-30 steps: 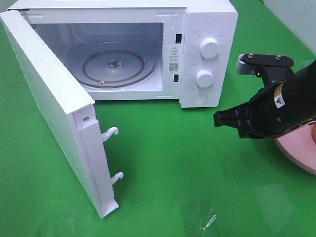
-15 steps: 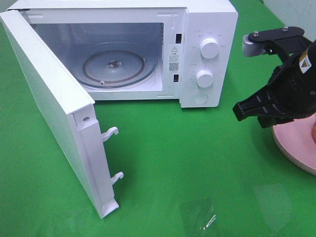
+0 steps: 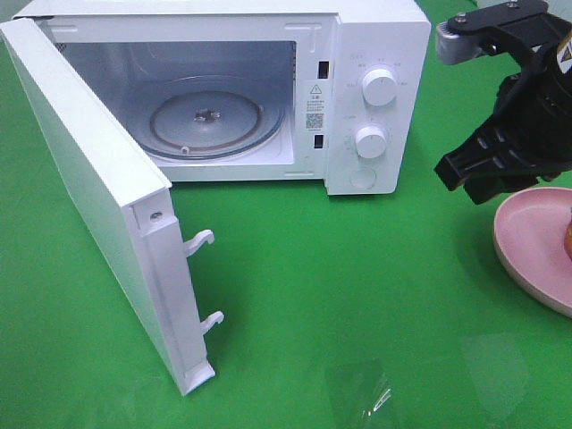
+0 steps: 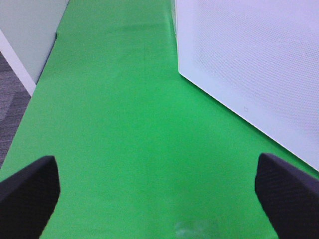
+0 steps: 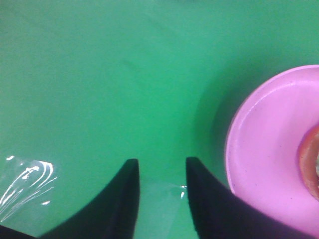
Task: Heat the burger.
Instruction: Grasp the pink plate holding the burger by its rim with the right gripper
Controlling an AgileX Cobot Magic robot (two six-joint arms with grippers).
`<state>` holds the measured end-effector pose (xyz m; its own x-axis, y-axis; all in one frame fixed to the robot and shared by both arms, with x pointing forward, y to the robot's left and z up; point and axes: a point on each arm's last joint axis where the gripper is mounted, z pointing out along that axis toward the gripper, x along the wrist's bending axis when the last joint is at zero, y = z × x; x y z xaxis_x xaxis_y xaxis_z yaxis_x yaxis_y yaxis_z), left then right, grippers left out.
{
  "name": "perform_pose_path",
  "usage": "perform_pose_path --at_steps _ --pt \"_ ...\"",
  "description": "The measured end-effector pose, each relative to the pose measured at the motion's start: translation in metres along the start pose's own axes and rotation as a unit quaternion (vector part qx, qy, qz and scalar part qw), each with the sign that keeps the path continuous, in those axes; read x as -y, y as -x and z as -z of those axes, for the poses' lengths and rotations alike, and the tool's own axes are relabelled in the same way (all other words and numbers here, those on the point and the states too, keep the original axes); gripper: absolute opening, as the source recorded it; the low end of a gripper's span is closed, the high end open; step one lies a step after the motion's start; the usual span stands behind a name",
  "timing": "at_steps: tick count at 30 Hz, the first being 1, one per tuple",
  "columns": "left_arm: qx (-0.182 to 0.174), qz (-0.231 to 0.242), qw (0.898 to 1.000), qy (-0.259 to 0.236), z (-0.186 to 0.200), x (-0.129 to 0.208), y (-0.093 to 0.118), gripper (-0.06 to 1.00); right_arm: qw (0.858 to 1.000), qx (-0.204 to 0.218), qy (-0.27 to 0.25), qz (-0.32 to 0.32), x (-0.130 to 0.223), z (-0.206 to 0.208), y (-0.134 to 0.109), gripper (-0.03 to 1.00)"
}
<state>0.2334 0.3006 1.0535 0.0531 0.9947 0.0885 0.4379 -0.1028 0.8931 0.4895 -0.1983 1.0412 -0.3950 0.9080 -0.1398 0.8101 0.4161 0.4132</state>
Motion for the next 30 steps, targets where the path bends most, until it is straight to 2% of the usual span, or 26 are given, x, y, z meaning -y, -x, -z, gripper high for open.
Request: perform_pose_path --at_steps 1,2,3,4,5,6,7,8,9,10,11,18,20,22,30 --pt "0.0 0.0 1.0 0.0 0.0 0.0 0.0 0.99 1.0 0.0 0.0 0.0 0.0 0.0 0.0 0.39" --pt "0.0 0.0 1.0 0.0 0.0 0.0 0.0 0.99 1.0 0.004 0.002 0.0 0.0 0.0 0.003 0.51" --pt "0.0 0.0 1.0 0.0 0.0 0.0 0.0 0.99 1.0 0.004 0.002 0.0 0.0 0.0 0.003 0.51" --pt "0.0 0.0 1.0 0.0 0.0 0.0 0.0 0.99 1.0 0.006 0.006 0.0 -0.001 0.0 0.004 0.59" --pt "0.0 0.0 1.0 0.0 0.0 0.0 0.0 0.99 1.0 0.006 0.006 0.0 -0.001 0.0 0.004 0.59" --pt "0.0 0.0 1.0 0.0 0.0 0.0 0.0 0.99 1.0 0.008 0.01 0.005 -0.002 0.0 0.005 0.72" --pt "0.0 0.0 1.0 0.0 0.0 0.0 0.0 0.99 1.0 0.008 0.01 0.005 -0.002 0.0 0.005 0.72" --pt "0.0 0.0 1.0 0.0 0.0 0.0 0.0 0.99 1.0 0.014 0.013 0.018 -0.002 0.0 0.006 0.83" --pt "0.0 0.0 1.0 0.0 0.0 0.0 0.0 0.99 1.0 0.014 0.013 0.018 -0.002 0.0 0.006 0.83" --pt "0.0 0.0 1.0 0.0 0.0 0.0 0.0 0.99 0.999 0.019 0.018 0.025 -0.003 0.0 0.007 0.91" --pt "0.0 0.0 1.0 0.0 0.0 0.0 0.0 0.99 0.999 0.021 0.018 0.028 -0.003 0.0 0.007 0.94" --pt "0.0 0.0 1.0 0.0 0.0 0.0 0.0 0.99 0.999 0.023 0.019 0.025 -0.003 -0.001 0.01 0.95" --pt "0.0 0.0 1.0 0.0 0.0 0.0 0.0 0.99 0.999 0.027 0.017 0.015 -0.002 -0.001 0.015 0.95" --pt "0.0 0.0 1.0 0.0 0.0 0.0 0.0 0.99 0.999 0.035 0.014 -0.016 0.0 -0.003 0.031 0.94" --pt "0.0 0.0 1.0 0.0 0.0 0.0 0.0 0.99 0.997 0.046 0.014 -0.061 0.002 -0.009 0.053 0.91"
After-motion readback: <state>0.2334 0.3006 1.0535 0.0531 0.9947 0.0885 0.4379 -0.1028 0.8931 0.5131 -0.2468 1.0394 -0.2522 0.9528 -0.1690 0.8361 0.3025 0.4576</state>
